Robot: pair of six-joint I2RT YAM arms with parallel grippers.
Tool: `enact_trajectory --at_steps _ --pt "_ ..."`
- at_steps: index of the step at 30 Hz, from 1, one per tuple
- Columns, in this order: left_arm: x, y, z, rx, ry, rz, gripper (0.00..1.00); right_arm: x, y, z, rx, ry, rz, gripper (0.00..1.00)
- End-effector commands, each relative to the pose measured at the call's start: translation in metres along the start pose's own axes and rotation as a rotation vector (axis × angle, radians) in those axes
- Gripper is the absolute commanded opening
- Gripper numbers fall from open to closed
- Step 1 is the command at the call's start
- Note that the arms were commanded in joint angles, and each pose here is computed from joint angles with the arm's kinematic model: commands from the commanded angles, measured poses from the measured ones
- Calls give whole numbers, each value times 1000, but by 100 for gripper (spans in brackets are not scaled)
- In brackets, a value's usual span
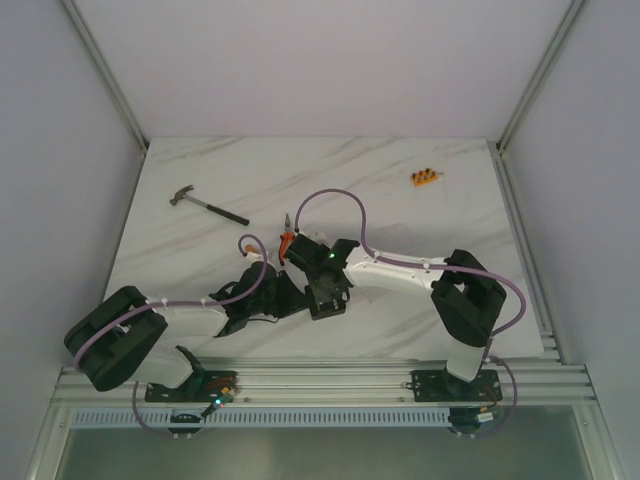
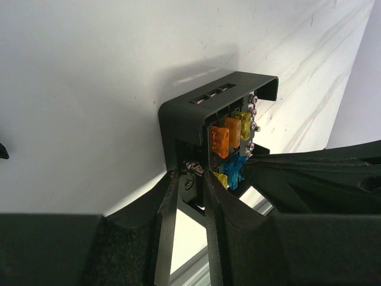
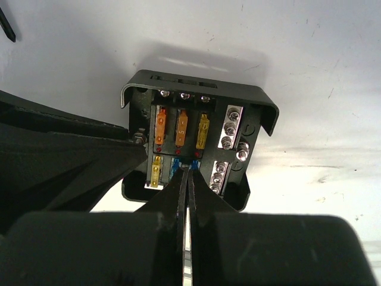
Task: Snap on the fuse box
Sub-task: Install the fuse at the fuse box base.
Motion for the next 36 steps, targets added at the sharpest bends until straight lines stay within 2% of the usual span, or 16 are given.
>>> enact_trajectory --at_steps 1,6,9,13,16,25,29,31,36 --pt "11 -1 12 -53 5 46 32 63 -60 -44 209 72 269 0" --pt "13 0 16 -63 8 48 32 79 -77 -60 258 86 332 0" --pt "13 0 17 -71 10 44 32 60 -57 -44 183 97 237 0" --pt "11 -1 15 -64 10 43 32 17 -11 -17 41 66 47 0" --pt "13 0 17 -70 12 42 32 0 19 -9 -36 40 -41 6" --pt "10 -1 15 -66 7 32 32 8 21 -12 -47 0 -30 10" --pt "10 -6 17 -78 0 39 33 2 18 -29 9 -38 -67 17" --pt "8 -11 15 -73 -2 33 33 -7 18 -44 50 -64 -102 28" --pt "-1 -30 4 -49 -7 35 32 -38 30 -83 108 -133 -224 47"
Point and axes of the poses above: each gripper's point midway between its finger pads, its own y axis back along the fingers, its own z axis along the line the jaws close on, x = y × z, the point moved 5 cm from there along y, back along the fingers, and after that the axes turned 12 degrees about -y, right-handed, at the moved point
